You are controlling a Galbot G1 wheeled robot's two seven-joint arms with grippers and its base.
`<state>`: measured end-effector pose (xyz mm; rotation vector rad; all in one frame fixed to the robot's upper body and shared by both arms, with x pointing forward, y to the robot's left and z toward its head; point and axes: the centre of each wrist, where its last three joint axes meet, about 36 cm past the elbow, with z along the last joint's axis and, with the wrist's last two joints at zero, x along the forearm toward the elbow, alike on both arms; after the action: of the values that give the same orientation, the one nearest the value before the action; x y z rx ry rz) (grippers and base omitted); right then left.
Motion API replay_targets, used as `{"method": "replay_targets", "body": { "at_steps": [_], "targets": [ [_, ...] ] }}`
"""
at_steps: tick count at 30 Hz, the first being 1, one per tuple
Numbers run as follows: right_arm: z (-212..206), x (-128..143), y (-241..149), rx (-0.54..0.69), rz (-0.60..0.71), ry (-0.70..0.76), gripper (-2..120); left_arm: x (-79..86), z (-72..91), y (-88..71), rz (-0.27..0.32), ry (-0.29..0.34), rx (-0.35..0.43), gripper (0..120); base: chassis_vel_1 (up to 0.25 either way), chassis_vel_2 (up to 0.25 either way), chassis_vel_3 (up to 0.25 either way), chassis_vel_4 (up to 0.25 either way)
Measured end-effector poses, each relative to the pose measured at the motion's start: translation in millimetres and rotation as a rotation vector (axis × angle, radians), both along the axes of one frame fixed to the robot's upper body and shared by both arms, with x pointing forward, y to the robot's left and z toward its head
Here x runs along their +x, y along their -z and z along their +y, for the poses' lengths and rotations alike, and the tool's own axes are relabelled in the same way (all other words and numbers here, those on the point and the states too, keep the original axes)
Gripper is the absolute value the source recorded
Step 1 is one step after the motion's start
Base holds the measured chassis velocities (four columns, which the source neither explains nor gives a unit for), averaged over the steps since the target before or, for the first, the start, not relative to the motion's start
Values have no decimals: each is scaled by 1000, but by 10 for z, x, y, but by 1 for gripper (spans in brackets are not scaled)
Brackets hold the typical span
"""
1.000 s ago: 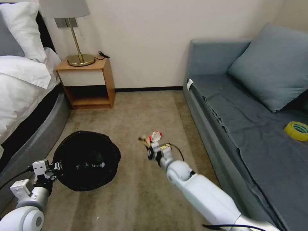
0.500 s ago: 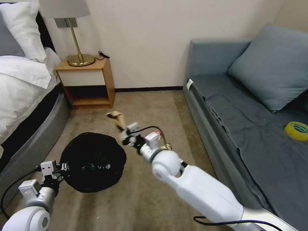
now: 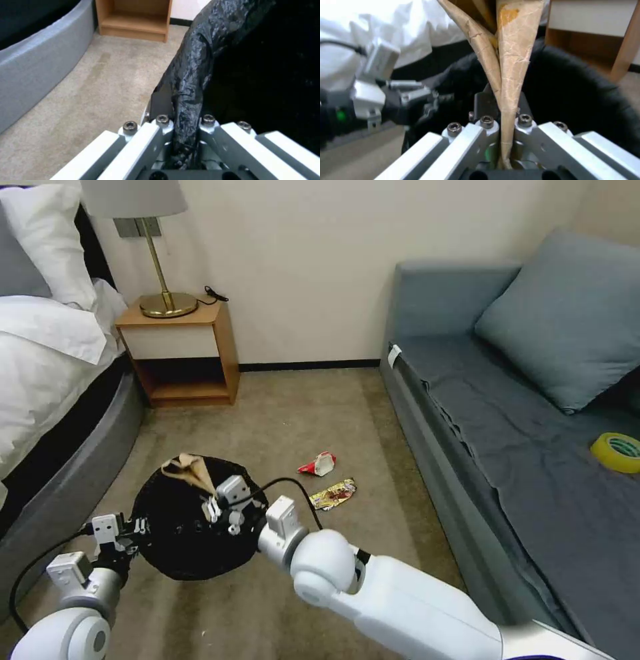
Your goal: Pick up the trash bin, then pick up the garbage on the floor and place it into the trash bin.
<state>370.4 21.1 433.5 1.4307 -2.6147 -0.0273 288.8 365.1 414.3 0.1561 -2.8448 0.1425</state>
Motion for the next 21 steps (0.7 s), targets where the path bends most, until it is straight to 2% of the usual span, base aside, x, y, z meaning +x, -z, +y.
{"method": "replay_targets", "body": {
  "at_steps": [10,12,16,17,21],
  "targets": [
    [41,-58,230,-56,18,19,0,-11,-46,-12,-2,5,-6,2,0,0,0,0],
    [43,-60,271,-72,20,29,3,-12,-54,-13,-3,7,-8,2,0,0,0,0],
    [30,-54,332,-113,28,53,20,-16,-67,-19,-4,9,-11,2,0,0,0,0],
    [30,-54,332,-113,28,53,20,-16,-67,-19,-4,9,-11,2,0,0,0,0],
    [8,-50,334,-132,30,69,39,-17,-71,-19,-4,11,-14,2,0,0,0,0]
  ]
}}
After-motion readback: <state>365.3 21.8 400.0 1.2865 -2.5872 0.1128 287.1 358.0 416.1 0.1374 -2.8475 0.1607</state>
